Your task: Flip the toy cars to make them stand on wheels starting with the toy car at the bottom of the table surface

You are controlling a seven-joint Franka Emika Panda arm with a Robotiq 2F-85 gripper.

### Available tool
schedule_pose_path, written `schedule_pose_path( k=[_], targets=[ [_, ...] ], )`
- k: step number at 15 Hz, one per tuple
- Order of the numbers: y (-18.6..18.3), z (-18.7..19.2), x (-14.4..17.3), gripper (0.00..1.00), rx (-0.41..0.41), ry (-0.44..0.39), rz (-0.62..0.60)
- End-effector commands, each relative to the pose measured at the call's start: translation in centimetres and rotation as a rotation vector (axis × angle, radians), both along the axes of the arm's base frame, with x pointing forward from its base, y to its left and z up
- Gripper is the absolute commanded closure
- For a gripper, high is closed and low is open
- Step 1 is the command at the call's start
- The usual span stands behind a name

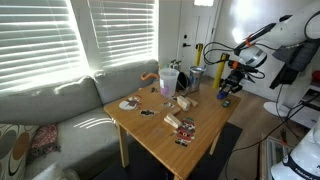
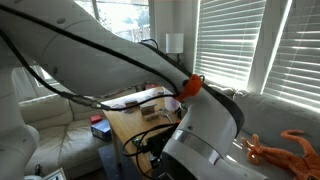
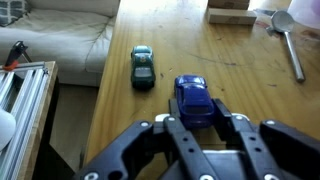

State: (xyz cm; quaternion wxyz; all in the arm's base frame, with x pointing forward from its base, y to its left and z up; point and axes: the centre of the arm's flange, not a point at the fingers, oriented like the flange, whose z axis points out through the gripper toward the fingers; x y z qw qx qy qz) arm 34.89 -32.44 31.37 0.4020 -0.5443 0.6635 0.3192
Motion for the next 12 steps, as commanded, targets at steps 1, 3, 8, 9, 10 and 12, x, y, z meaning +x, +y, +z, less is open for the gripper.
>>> schedule_pose_path(
  k=[1, 3, 8, 9, 10, 12],
  targets=[
    [2.4, 1.6, -0.8, 0.88, -0.064, -0.005, 0.005],
    [2.8, 1.8, -0.6, 0.88, -0.084, -0.006, 0.011],
    [3.5, 2.0, -0.1, 0.88, -0.102, -0.003, 0.023],
    [3.7, 2.1, -0.1, 0.88, -0.105, -0.003, 0.024],
    [3.9, 2.1, 0.0, 0.88, -0.104, 0.0, 0.029],
    [4.0, 1.8, 0.1, 0.88, -0.105, 0.016, 0.035]
  ],
)
